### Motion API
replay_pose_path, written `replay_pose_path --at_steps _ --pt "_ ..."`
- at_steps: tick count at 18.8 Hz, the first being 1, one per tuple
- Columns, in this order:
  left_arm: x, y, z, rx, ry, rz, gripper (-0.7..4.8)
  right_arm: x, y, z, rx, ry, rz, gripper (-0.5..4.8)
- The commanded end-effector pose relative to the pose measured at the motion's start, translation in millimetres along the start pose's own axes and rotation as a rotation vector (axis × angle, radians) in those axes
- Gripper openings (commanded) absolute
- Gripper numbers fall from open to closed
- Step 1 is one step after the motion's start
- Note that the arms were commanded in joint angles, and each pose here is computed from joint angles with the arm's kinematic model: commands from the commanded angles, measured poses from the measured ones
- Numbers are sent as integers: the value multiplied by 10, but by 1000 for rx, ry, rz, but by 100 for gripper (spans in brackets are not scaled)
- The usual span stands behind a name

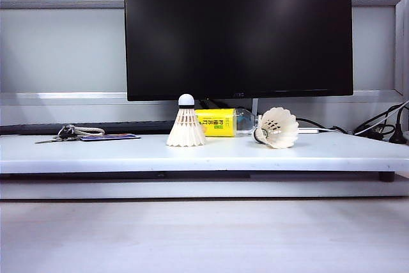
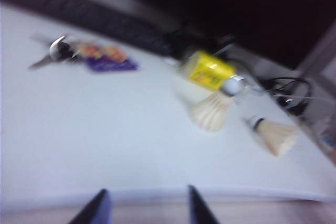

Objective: Stack the badminton balls on the table vertically.

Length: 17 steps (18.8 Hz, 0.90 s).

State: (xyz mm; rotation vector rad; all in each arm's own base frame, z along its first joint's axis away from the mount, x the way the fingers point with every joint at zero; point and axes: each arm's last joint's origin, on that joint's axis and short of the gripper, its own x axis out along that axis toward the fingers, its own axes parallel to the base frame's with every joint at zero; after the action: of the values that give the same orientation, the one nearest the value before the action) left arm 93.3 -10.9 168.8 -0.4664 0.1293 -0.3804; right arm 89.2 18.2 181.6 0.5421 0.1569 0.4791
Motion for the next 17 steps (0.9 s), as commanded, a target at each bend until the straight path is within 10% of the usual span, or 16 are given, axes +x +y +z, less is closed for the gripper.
replay_pose_path --at_steps 1,8,17 --pt "-33 -71 101 33 -16 -21 193 -76 216 289 28 -3 -3 132" --pt "-122 -212 268 25 51 -38 193 333 553 1182 29 281 -129 153" --pt "-123 -510 806 72 237 -65 193 1875 524 1841 9 752 -161 159"
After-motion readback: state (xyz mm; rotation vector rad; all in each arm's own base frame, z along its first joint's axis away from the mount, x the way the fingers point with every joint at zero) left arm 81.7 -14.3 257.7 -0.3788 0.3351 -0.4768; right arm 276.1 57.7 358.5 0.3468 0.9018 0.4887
